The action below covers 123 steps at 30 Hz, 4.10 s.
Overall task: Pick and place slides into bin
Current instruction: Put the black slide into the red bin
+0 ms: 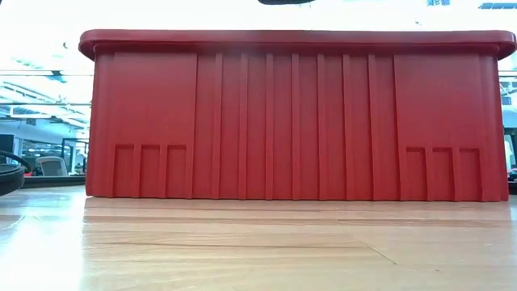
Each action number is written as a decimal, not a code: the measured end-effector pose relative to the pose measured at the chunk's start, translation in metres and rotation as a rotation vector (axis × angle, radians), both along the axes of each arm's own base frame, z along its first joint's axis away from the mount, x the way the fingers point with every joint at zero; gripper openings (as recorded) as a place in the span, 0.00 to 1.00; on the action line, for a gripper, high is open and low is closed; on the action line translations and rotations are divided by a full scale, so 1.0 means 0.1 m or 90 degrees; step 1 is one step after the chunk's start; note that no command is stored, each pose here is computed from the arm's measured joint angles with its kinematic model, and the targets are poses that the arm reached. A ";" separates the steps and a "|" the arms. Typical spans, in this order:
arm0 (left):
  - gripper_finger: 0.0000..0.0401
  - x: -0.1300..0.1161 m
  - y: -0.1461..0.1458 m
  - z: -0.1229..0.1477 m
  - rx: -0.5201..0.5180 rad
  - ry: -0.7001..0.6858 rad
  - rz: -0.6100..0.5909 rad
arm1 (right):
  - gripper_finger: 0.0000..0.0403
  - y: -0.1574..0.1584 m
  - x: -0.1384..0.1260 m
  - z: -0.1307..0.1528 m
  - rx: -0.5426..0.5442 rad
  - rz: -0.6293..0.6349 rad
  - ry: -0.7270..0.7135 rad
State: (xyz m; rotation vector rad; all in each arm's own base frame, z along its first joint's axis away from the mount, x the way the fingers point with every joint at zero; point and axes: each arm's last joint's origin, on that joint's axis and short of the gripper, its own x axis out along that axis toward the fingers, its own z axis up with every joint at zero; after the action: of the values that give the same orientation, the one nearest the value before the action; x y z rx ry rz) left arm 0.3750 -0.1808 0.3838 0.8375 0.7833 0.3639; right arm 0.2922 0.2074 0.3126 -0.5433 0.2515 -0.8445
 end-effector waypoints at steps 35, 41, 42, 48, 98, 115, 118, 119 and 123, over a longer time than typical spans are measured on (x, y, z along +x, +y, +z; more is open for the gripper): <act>0.42 -0.58 -0.08 0.50 0.012 -0.115 0.019 | 0.00 -0.02 0.00 0.01 -0.007 0.015 0.002; 0.42 -1.06 0.08 0.90 -0.065 -0.176 0.004 | 0.00 -0.15 -0.04 0.19 -0.003 0.022 -0.013; 0.42 -1.13 0.12 0.96 -0.073 -0.185 0.003 | 0.00 -0.18 -0.05 0.23 -0.005 0.025 -0.014; 0.42 -1.54 0.38 1.29 -0.138 -0.243 -0.008 | 0.00 -0.41 -0.21 0.46 -0.005 0.036 -0.035; 0.42 -1.44 2.56 1.26 -0.245 -0.268 0.012 | 0.00 -2.95 -0.55 0.16 0.089 0.100 -0.061; 0.42 -1.43 2.88 0.29 -0.276 -0.338 0.030 | 0.00 -3.20 -0.27 -0.31 0.168 0.207 0.034; 0.42 -1.49 2.89 0.22 -0.276 -0.358 0.037 | 0.00 -3.27 -0.31 -0.34 0.181 0.221 0.036; 0.42 -1.52 2.89 0.20 -0.274 -0.368 0.040 | 0.00 -3.30 -0.34 -0.35 0.183 0.215 0.031; 0.42 -1.65 2.89 0.16 -0.272 -0.394 0.054 | 0.00 -3.41 -0.41 -0.35 0.199 0.179 0.013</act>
State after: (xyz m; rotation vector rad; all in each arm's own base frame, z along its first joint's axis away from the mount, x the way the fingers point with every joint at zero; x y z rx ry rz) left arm 0.2098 0.1081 0.3999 0.2587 0.2960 0.4782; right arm 0.2511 -0.1336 0.2776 -0.2850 0.3122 -0.5141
